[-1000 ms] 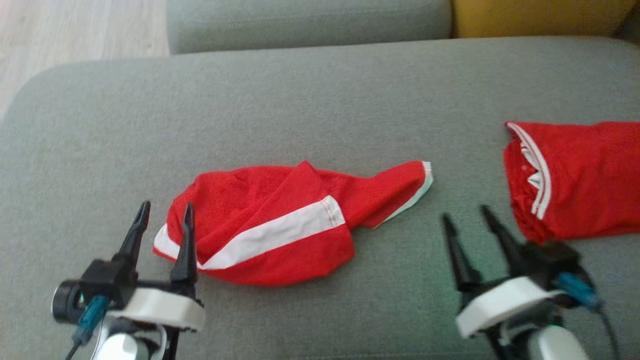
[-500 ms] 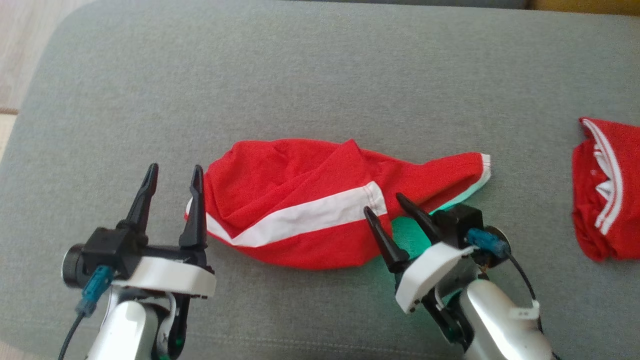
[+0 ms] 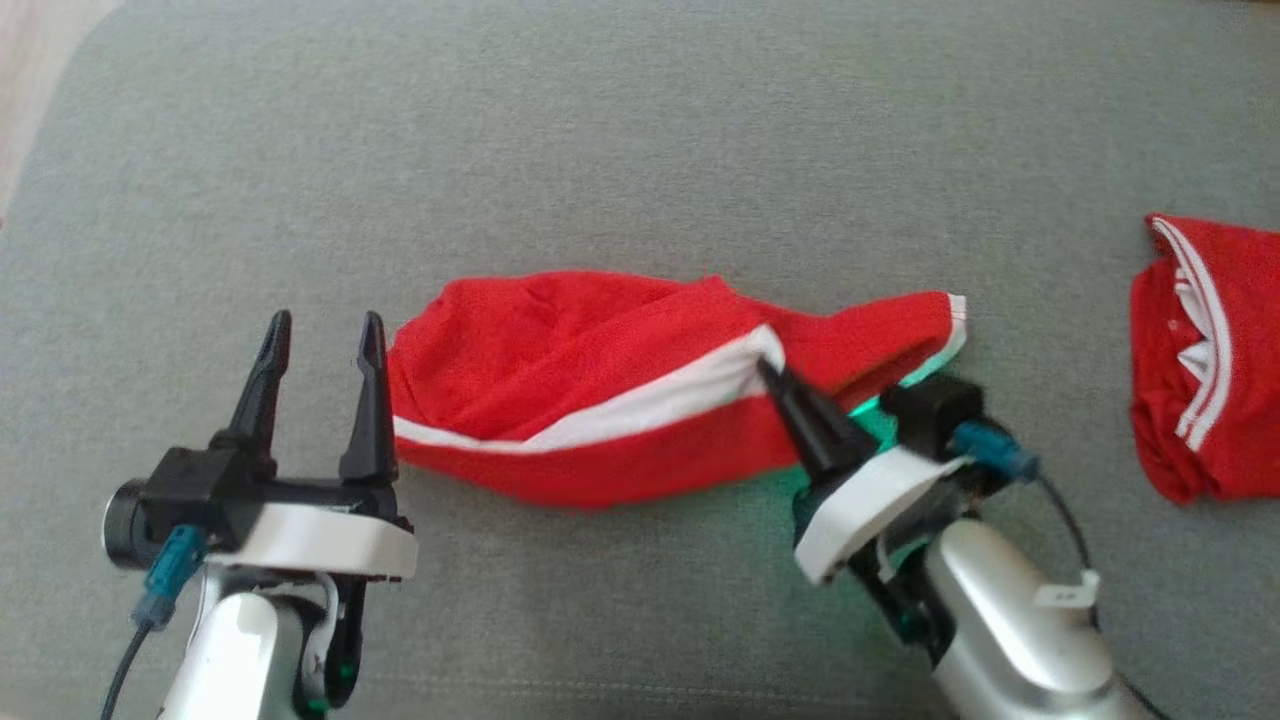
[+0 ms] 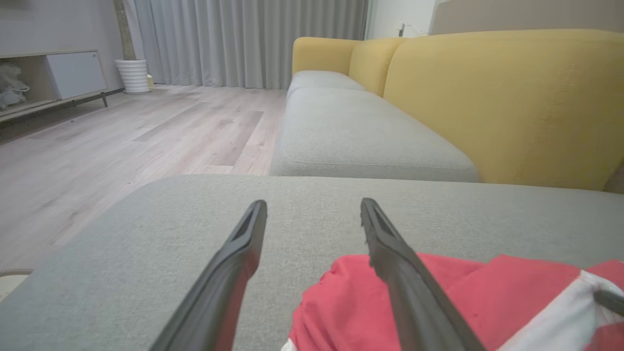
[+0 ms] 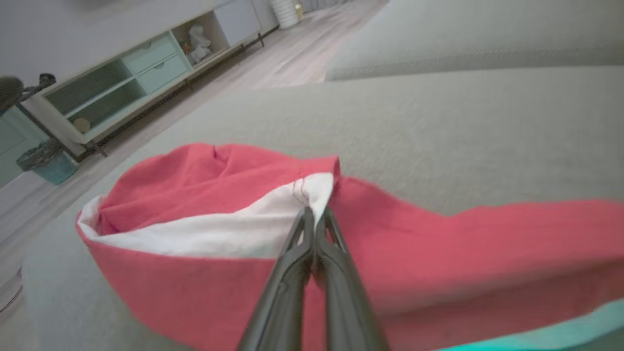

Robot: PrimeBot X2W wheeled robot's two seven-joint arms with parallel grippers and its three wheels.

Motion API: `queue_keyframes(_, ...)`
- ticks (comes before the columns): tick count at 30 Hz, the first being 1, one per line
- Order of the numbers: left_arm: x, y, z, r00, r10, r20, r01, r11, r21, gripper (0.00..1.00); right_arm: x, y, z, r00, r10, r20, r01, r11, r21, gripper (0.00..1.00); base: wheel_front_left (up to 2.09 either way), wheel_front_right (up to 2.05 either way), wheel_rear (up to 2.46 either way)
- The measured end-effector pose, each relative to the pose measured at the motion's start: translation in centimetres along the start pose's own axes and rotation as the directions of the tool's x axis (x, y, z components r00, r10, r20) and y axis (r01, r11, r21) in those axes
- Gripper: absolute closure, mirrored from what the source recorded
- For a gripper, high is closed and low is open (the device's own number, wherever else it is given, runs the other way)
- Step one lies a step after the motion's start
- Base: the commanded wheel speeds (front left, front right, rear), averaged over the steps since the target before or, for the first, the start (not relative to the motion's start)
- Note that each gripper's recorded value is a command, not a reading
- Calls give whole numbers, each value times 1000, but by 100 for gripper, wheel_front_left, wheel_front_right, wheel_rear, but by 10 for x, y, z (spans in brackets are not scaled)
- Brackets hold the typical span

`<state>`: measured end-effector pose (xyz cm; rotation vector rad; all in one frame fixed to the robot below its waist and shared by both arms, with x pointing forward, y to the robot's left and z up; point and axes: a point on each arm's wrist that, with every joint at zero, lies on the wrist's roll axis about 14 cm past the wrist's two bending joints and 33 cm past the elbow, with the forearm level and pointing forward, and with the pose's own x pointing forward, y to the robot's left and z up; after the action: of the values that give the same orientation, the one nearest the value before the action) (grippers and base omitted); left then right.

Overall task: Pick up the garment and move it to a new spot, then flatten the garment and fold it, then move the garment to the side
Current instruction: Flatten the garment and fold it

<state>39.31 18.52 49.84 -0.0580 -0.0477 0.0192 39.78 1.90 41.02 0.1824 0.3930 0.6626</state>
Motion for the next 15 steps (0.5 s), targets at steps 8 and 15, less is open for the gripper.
queue_keyframes(8, 9, -20, -2, 998, -64, 3, 64, 998, -9, 0, -21, -62, 58, 973, -160, 167, 168, 985, -35, 100, 0, 0, 0)
queue_keyframes(15, 16, -27, -6, 996, -93, 0, 93, 996, -14, 0, -55, -108, 58, 942, -300, 152, 308, 951, -28, 100, 0, 0, 0)
